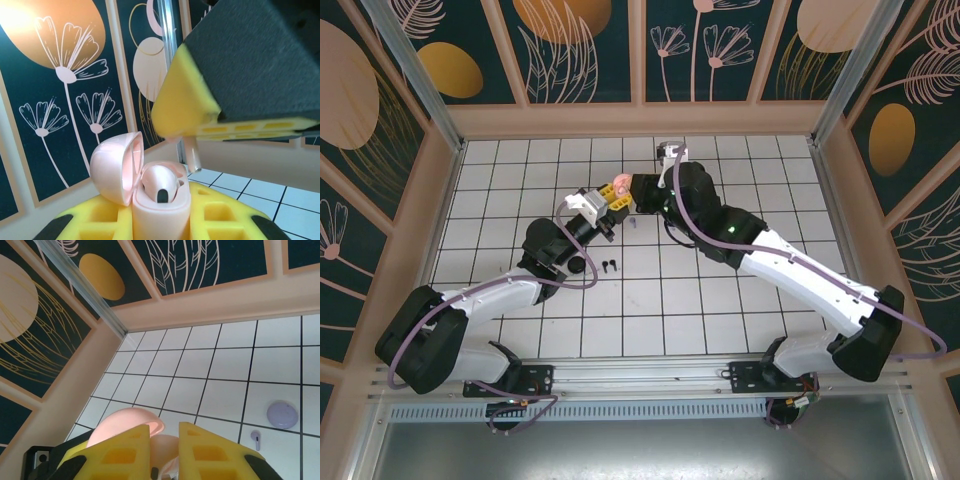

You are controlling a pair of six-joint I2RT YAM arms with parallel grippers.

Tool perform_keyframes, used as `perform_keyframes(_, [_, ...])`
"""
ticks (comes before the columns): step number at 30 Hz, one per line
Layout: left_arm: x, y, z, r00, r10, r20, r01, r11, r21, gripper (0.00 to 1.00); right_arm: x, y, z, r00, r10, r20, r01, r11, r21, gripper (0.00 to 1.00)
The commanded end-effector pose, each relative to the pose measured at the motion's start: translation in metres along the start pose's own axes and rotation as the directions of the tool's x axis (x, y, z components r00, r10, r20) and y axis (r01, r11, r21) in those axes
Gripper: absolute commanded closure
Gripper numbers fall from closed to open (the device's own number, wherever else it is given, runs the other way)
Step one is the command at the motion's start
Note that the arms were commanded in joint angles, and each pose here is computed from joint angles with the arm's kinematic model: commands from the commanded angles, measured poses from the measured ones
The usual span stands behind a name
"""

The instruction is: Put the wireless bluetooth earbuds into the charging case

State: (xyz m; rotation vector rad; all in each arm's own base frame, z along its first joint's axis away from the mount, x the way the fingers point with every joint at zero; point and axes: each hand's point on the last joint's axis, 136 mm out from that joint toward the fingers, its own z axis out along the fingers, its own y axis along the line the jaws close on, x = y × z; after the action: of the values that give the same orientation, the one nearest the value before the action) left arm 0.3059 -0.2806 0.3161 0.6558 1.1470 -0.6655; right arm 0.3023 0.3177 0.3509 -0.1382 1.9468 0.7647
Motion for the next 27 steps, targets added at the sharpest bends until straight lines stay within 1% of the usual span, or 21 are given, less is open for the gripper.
perform_keyframes(1, [-0.024,-0.005,-0.001,0.996,0.038,0.080,-0.040,0.999,0.025,1.00,-0.021,0.015,-0.001,0.998,0.021,0.057,-0.018,0.999,-0.041,0.84])
perform_keyframes(9, [-0.024,-0.007,-0.002,0.996,0.039,0.080,-0.042,0.998,0.036,1.00,-0.018,0.014,0.003,0.999,0.021,0.047,-0.019,0.999,-0.039,0.84])
perform_keyframes(20, [-0.021,-0.008,-0.001,0.997,0.035,0.071,-0.038,0.999,0.037,1.00,-0.035,0.016,-0.024,0.994,0.051,0.093,-0.044,0.996,-0.073,0.84])
perform_keyframes(27, [-0.022,-0.008,-0.001,0.997,0.034,0.074,-0.037,0.999,0.040,1.00,-0.034,0.018,-0.022,0.995,0.057,0.087,-0.050,0.995,-0.084,0.84])
